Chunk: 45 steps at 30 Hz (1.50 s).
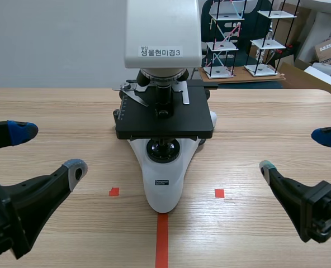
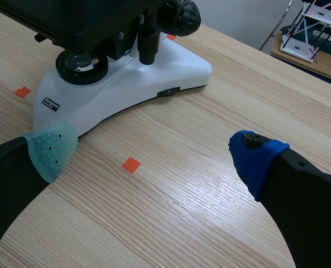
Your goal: Point at the diaphragm
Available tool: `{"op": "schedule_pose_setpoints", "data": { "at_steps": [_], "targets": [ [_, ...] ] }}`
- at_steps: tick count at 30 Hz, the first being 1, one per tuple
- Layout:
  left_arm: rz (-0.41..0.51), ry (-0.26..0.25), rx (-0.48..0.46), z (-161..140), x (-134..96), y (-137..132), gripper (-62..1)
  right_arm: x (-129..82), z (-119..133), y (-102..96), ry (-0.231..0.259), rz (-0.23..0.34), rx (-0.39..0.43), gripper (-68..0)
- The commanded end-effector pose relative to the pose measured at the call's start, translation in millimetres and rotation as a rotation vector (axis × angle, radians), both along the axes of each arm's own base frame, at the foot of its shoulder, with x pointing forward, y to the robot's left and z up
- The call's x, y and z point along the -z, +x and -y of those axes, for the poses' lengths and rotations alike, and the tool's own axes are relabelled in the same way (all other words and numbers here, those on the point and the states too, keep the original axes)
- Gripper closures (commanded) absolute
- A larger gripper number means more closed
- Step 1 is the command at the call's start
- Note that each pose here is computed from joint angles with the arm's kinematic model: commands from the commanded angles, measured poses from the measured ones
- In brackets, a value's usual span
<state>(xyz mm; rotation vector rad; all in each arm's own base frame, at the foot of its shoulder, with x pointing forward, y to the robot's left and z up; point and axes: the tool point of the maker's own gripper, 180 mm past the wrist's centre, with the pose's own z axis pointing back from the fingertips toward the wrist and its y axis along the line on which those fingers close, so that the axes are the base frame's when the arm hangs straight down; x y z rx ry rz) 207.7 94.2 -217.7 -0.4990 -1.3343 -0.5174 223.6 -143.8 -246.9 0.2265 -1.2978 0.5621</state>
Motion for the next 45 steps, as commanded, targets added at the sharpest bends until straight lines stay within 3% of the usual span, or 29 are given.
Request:
{"op": "schedule_pose_setpoints", "data": {
  "at_steps": [1,37,40,45],
  "targets": [
    [0.018,-0.026,-0.009,0,-6,1,-62.3,-8,-3,2.1,0.010,0.024,-0.010,-60.0],
    [0.022,-0.025,-0.015,0,-4,1,-62.3,-8,-3,2.1,0.009,0.024,-0.010,-60.0],
    [0.046,-0.020,-0.011,0,3,-2,-52.8,-8,-3,2.2,0.009,0.024,-0.010,-60.0],
    [0.067,-0.074,-0.036,-9,12,-6,-26.9,-8,-3,2.2,0.009,0.024,-0.010,-60.0]
  ]
}}
